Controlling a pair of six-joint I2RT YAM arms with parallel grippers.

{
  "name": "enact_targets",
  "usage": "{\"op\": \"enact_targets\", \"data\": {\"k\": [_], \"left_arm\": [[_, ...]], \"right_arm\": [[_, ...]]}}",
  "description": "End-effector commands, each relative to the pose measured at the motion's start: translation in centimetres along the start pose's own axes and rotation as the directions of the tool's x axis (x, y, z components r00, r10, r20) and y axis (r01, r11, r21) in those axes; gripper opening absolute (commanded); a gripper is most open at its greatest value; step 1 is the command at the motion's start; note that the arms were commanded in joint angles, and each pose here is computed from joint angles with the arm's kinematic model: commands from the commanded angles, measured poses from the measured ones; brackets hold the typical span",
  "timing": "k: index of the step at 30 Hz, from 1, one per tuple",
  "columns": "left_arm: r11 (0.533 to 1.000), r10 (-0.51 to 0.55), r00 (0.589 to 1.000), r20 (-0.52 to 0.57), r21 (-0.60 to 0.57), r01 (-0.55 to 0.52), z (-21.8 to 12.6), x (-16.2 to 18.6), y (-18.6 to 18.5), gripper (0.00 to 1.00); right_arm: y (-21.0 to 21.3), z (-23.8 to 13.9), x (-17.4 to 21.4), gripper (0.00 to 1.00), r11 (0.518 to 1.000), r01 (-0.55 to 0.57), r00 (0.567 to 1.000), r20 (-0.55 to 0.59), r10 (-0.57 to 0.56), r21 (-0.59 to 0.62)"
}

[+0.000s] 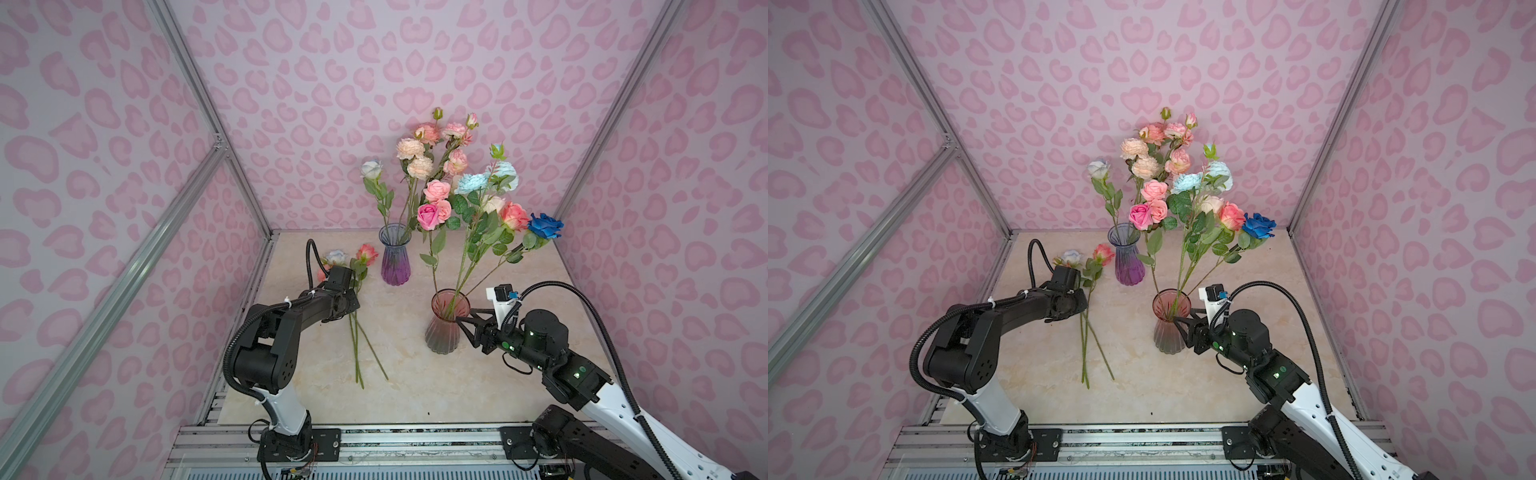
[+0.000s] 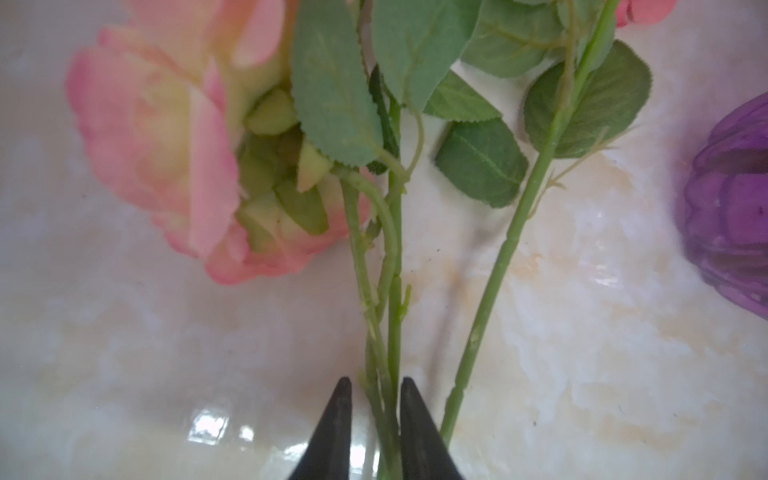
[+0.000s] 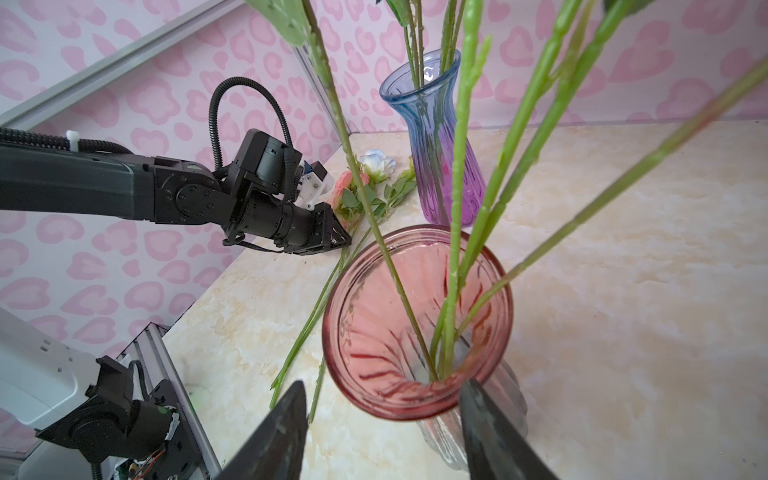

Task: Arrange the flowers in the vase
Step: 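Grasp the large peach-pink rose stem with the left gripper, then lift the peach-pink rose and lower its stem into the pink-grey vase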

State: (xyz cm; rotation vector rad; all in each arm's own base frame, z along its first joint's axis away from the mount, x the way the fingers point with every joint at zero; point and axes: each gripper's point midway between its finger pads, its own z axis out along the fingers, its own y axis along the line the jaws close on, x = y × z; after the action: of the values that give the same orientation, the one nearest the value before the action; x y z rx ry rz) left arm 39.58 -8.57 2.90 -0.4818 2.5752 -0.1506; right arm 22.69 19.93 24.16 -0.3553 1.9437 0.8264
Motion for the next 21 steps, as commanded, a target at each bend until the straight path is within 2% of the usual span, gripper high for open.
{"op": "enact_targets", "data": {"k": [1,6,15,21], "left_arm": [[1.000,0.000,1.000,0.031,-0.008,0.000,-0.2,-0.3,0.3,0.15],[1.000,0.011,0.999,0.043,-0.009,-0.011,-1.1,-0.4,0.5,0.03],[1.000,0.007,0.998,0.059,0.029,-0.009,-3.1,-0.9,0.0,0.03],[0.994,0.008,0.992,0.130,0.111,-0.023,-8.2,-2.4,-1.1,0.03]], "right_arm": [[0.5,0.1,-1.0,0.60,1.000,0.010,1.000,0.030,-0.010,-0.018],[0.4,0.8,-0.6,0.59,1.000,0.013,1.000,0.006,-0.013,-0.021],[0.5,0.9,-0.7,0.59,1.000,0.011,1.000,0.007,-0.010,-0.025],[0.8,0.9,-1.0,0.59,0.999,0.011,1.000,0.009,-0.011,-0.031]]}}
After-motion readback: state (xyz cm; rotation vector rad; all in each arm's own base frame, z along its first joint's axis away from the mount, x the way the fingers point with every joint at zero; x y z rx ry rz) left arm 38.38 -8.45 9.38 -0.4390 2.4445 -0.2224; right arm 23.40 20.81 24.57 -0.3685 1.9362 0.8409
